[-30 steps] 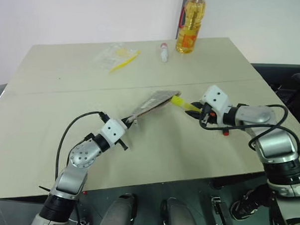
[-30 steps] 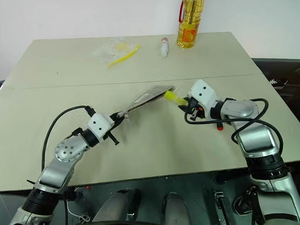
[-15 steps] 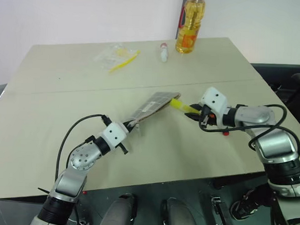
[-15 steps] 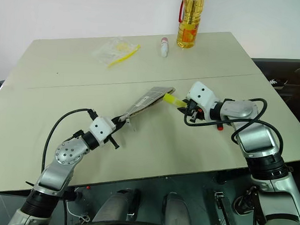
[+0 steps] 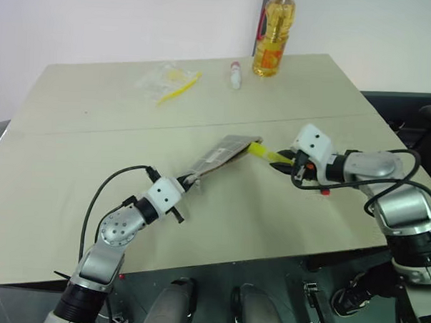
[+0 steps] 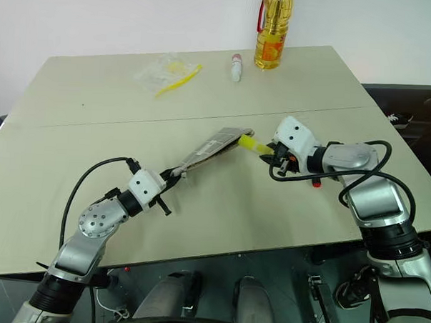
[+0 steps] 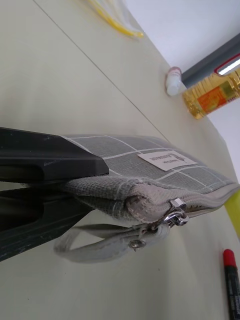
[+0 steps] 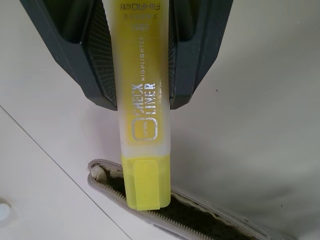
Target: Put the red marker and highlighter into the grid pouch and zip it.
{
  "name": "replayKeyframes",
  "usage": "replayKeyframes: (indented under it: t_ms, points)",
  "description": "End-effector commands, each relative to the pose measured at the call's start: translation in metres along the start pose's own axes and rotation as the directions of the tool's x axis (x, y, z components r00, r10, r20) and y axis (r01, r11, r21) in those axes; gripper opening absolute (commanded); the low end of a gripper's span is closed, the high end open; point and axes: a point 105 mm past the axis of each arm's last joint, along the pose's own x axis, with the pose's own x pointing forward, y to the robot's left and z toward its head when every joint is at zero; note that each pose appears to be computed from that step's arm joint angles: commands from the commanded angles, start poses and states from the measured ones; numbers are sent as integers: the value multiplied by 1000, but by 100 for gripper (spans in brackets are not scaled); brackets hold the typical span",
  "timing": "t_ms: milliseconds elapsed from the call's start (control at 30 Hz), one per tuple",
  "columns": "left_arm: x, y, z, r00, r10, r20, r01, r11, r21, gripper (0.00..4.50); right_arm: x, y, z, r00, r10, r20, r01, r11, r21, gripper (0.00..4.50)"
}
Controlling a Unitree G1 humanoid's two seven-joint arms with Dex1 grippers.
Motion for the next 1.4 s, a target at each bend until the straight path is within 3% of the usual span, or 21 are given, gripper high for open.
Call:
replayKeyframes:
  t_ms: [33, 200, 367, 533, 700, 767, 900, 1033, 1200, 1300, 1400]
  points:
    - [1, 0, 19, 997, -27, 70, 23, 998, 51, 0, -3, 2, 15, 1000, 9, 18, -7, 995, -95, 87]
    - [-2, -8, 20, 992, -113, 63, 106, 989, 98, 0, -2, 9, 16, 999, 50, -18, -53, 979, -199, 87]
    - [-3, -9, 23, 982, -180, 63, 172, 978, 115, 0, 2, 29, 10, 985, 112, -131, -160, 873, -460, 87]
    - [-1, -2, 21, 976, -214, 42, 208, 971, 117, 0, 16, 52, 26, 980, 166, -112, -199, 756, -623, 87]
    - [0, 2, 21, 977, -207, 41, 202, 973, 109, 0, 20, 55, 29, 980, 175, -99, -196, 733, -651, 87]
    - [0, 3, 19, 980, -195, 36, 191, 977, 95, 0, 14, 49, 31, 983, 168, -80, -182, 778, -602, 191]
    - [4, 7, 15, 991, -134, 27, 133, 990, 41, 0, -6, 38, 46, 982, 188, 32, -165, 923, -348, 362]
    - [15, 8, 17, 997, -60, 37, 60, 998, 2, 0, -23, 9, 46, 989, 82, 119, -67, 989, -130, 362]
    - [25, 11, 13, 999, 26, 22, -25, 999, -25, 0, -37, -33, 9, 989, -135, 55, 129, 987, 96, 362]
    - [30, 10, 11, 998, 58, 13, -57, 998, -15, 0, -43, -52, -36, 963, -254, -88, 269, 894, 358, 446]
    - [34, 8, 9, 997, 70, 11, -70, 998, -9, 0, -42, -51, -73, 927, -293, -234, 372, 803, 466, 446]
